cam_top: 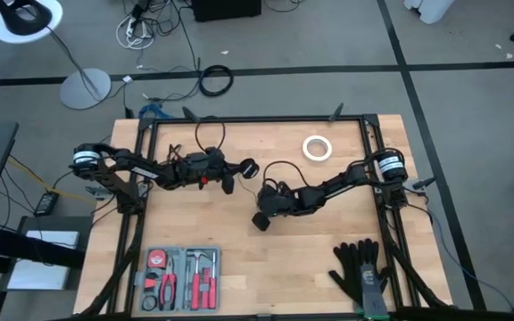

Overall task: Coil cords
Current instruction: Coil the black wire on the black spool

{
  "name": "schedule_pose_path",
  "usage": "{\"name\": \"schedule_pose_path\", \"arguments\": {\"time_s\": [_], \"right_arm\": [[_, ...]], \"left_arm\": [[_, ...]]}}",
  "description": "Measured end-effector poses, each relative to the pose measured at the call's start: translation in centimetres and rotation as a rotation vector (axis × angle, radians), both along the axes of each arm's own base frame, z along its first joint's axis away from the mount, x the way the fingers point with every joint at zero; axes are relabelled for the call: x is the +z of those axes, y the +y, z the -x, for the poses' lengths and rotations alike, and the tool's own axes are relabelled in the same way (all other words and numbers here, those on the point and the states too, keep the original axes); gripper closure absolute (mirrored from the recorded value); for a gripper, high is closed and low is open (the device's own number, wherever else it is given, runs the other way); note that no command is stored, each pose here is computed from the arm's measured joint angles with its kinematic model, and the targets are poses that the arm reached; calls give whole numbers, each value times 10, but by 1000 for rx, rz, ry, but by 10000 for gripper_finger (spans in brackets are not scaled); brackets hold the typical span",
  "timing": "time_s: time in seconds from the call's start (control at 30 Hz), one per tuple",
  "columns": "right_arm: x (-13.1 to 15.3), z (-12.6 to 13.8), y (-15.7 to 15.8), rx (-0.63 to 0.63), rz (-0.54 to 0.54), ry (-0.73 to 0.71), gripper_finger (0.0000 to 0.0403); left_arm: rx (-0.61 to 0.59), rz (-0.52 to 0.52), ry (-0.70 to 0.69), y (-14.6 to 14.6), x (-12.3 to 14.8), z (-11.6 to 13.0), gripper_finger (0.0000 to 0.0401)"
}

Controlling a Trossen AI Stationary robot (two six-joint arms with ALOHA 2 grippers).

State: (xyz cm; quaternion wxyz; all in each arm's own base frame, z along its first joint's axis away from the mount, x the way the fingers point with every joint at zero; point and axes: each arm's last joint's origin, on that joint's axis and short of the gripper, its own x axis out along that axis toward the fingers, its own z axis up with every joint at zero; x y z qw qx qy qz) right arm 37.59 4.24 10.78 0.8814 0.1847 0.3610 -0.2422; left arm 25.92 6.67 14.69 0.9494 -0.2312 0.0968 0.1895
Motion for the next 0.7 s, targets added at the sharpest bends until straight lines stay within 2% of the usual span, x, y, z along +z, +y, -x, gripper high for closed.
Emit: {"name": "schedule_pose_path", "arguments": {"time_s": [0.13, 0.3, 0.5, 0.7], "right_arm": [[6, 6, -1, -3, 27, 46, 399], [26, 25, -14, -54, 94, 160, 401], [45, 21, -14, -43, 44, 48, 400], [39, 6, 2, 44, 55, -74, 376]], "left_arm": [[-59, 17, -3, -2, 0, 0, 401], [-114, 34, -2, -3, -1, -1, 401], [-34, 6, -3, 0, 0, 0, 401], [-7, -3, -29, 6, 3, 1, 401]]}}
